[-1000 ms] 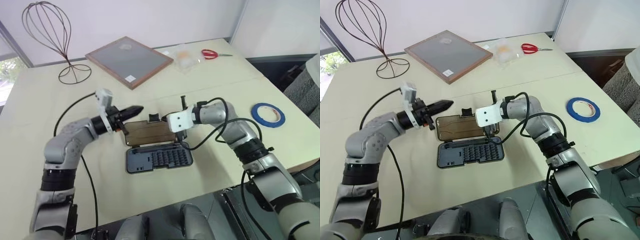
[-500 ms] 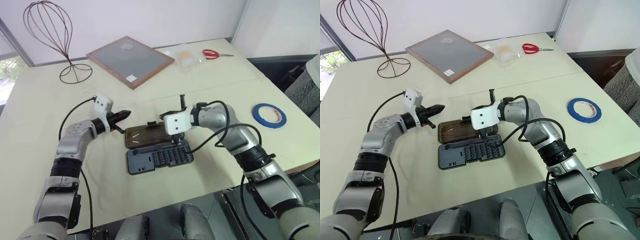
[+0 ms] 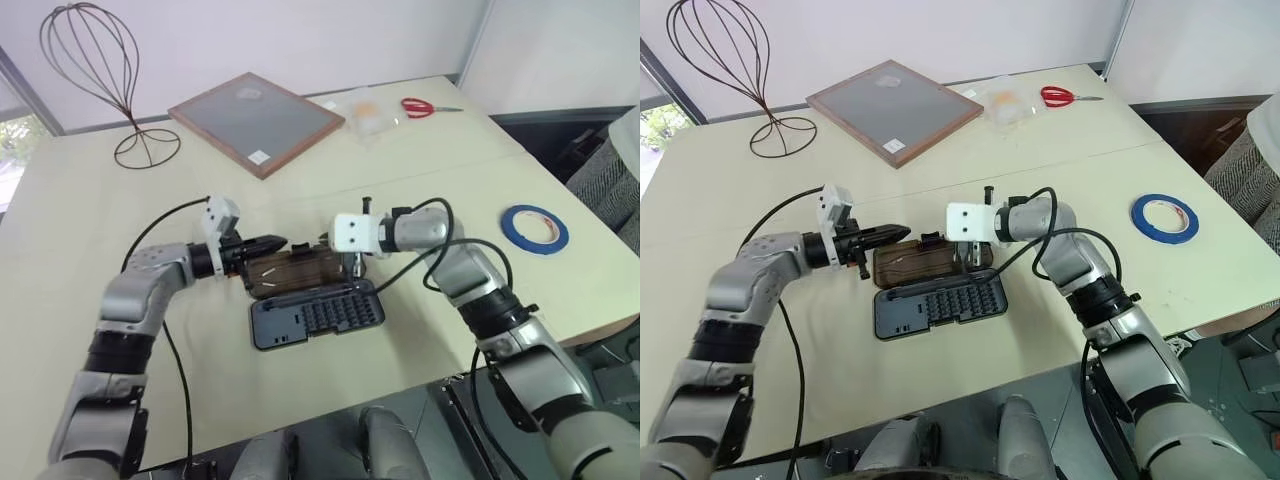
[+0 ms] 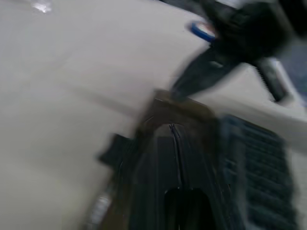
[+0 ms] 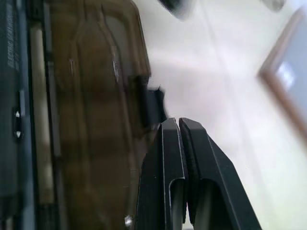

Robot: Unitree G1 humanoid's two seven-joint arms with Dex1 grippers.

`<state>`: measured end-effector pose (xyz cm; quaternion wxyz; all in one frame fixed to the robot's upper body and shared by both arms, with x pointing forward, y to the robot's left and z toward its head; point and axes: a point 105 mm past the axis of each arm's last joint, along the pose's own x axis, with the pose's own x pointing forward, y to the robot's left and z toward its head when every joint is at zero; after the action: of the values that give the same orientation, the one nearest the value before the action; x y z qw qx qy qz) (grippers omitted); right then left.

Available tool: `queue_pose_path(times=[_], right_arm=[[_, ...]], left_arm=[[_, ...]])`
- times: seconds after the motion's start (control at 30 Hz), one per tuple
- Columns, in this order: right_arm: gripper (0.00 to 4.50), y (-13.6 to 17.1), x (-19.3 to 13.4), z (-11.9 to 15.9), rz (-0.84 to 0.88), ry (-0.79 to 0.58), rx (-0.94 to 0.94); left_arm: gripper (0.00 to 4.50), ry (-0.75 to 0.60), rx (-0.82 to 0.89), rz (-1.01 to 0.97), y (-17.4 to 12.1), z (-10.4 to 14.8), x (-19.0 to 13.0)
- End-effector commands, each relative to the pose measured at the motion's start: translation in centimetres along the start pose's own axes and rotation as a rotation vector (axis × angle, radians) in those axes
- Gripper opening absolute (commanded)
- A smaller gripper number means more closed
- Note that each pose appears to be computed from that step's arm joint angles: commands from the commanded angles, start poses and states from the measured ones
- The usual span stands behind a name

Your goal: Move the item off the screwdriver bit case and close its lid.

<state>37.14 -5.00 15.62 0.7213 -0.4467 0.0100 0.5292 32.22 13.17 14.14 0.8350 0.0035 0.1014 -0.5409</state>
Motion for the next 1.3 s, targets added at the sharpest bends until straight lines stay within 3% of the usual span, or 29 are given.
queue_pose_path(times=[0.03, 0.13, 0.23, 0.37, 0.73, 1.2, 1.3], right_arm=[[0.05, -2.0, -0.2, 1.2, 0.008, -0.053, 0.054], [0.05, -2.8, 0.3, 1.0, 0.026, -0.051, 0.08], [0.86, -3.6, 0.9, 1.1, 0.038, -0.062, 0.14], [2.92, -4.1, 1.6, 0.8, 0.048, -0.048, 0.153], [2.92, -2.9, 2.3, -2.3, 0.138, 0.056, 0.178], [2.92, -2.6, 3.0, -3.4, 0.131, 0.094, 0.22], [1.99, -2.3, 3.1, -3.5, 0.144, 0.101, 0.222]], left_arm=[[0.0, 0.075, 0.008, -0.102, -2.0, -0.9, -0.5], [0.0, 0.143, 0.011, -0.134, -2.8, -2.3, -1.0], [0.0, 0.168, 0.017, -0.142, -3.1, -3.1, -1.1], [0.0, 0.182, 0.024, -0.14, -3.1, -3.6, -1.1], [0.0, 0.201, 0.039, -0.137, -3.4, -5.0, -0.7], [0.0, 0.194, 0.047, -0.111, -3.6, -5.5, -0.6], [0.0, 0.193, 0.052, -0.103, -3.5, -5.5, -0.7]])
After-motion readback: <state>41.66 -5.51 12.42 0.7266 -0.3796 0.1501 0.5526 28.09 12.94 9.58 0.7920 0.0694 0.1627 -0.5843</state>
